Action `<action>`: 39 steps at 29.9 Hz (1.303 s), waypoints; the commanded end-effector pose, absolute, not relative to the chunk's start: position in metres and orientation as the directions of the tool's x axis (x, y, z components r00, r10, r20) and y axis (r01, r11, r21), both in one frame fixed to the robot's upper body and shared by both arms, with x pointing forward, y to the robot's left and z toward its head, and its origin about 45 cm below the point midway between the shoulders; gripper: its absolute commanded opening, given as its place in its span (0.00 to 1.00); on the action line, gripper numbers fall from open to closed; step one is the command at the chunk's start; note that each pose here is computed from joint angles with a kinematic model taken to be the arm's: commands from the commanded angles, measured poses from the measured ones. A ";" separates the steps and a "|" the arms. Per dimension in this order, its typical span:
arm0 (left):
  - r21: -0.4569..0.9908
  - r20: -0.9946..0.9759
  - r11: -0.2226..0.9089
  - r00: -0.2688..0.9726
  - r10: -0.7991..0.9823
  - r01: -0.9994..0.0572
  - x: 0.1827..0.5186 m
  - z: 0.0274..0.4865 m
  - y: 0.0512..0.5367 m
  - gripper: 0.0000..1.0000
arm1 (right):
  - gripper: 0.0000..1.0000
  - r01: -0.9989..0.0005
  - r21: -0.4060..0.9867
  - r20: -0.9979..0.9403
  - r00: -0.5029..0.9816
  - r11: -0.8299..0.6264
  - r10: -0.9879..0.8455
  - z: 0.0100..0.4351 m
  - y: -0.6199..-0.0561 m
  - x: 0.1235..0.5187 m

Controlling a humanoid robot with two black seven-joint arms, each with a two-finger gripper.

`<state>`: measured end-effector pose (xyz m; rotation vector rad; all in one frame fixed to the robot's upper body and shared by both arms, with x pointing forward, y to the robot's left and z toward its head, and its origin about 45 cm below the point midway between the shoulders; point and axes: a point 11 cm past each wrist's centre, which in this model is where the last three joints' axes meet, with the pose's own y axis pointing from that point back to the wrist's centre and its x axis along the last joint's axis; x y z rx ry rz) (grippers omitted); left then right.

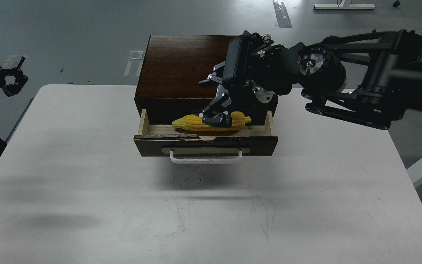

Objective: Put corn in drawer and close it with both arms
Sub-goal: 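Lower the corn cob into the open drawer and release it, then withdraw the right arm away from the box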

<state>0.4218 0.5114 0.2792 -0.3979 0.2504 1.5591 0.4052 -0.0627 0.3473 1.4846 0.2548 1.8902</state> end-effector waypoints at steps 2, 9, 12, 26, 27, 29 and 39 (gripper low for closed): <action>-0.068 -0.329 0.010 0.032 0.944 -0.998 0.423 0.282 0.508 0.98 | 0.96 -0.451 0.407 0.896 0.029 -0.794 0.443 0.393 -0.067 0.420; -0.097 -0.260 0.051 0.075 0.963 -0.994 0.433 0.304 0.501 0.97 | 0.99 -0.567 0.215 0.947 0.321 -0.795 0.027 0.441 -0.131 0.445; -0.089 -0.177 0.093 0.108 0.978 -0.992 0.437 0.312 0.495 0.97 | 0.99 -0.632 0.143 0.901 0.401 -0.762 -0.164 0.456 -0.168 0.454; -0.048 0.371 0.656 0.597 0.711 -0.753 0.420 0.402 0.346 0.86 | 1.00 -0.915 -0.131 0.212 0.351 -0.382 -0.912 0.453 -0.335 0.492; -0.021 0.435 0.697 0.621 0.652 -0.716 0.413 0.405 0.331 0.84 | 1.00 -0.935 -0.136 0.143 0.310 -0.329 -0.940 0.447 -0.352 0.494; 0.019 0.549 0.767 0.648 0.528 -0.642 0.398 0.412 0.303 0.69 | 1.00 -0.953 -0.140 0.027 0.266 -0.267 -0.964 0.435 -0.377 0.494; 0.160 0.768 0.909 0.627 0.130 -0.384 0.352 0.395 0.209 0.04 | 1.00 -0.982 -0.119 -0.196 0.170 -0.148 -0.966 0.385 -0.431 0.482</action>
